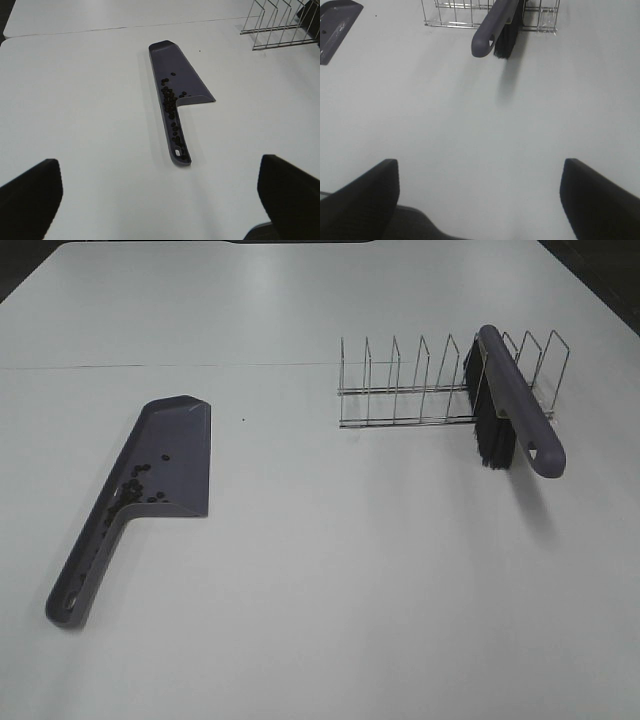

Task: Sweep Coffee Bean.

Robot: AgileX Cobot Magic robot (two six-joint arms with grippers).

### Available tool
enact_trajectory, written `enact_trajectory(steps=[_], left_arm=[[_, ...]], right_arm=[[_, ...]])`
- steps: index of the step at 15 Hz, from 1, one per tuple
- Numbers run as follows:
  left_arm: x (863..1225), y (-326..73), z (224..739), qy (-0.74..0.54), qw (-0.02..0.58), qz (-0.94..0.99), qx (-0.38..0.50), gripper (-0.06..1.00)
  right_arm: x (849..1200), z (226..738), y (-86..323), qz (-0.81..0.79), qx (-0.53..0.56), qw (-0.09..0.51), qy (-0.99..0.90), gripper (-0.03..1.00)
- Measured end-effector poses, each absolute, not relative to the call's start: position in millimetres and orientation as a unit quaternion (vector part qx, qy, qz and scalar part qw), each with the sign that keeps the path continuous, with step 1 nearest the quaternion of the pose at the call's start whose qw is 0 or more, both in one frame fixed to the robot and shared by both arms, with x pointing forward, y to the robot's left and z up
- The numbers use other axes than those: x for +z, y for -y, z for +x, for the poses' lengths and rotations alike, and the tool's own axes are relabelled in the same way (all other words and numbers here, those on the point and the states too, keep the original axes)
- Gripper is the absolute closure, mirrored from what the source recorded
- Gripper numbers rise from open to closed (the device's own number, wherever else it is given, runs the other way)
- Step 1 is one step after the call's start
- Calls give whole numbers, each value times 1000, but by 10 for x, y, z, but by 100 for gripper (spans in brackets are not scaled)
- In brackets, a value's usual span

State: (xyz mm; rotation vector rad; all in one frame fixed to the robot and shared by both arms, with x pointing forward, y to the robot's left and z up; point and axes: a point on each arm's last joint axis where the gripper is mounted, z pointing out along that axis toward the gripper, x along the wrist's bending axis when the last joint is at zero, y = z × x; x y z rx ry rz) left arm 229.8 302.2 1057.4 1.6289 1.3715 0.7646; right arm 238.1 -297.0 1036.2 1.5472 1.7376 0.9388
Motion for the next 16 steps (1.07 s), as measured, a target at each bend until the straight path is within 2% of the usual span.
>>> enact_trajectory(steps=[13, 16], left_arm=[[10574, -3021, 2298, -553, 423, 647, 309, -3], [10575, -3004, 2323, -610, 390, 601, 339, -3]], right_arm=[[10362, 2354, 2973, 583, 362, 317, -655, 17], [10362, 2354, 2973, 583, 362, 317, -655, 17]])
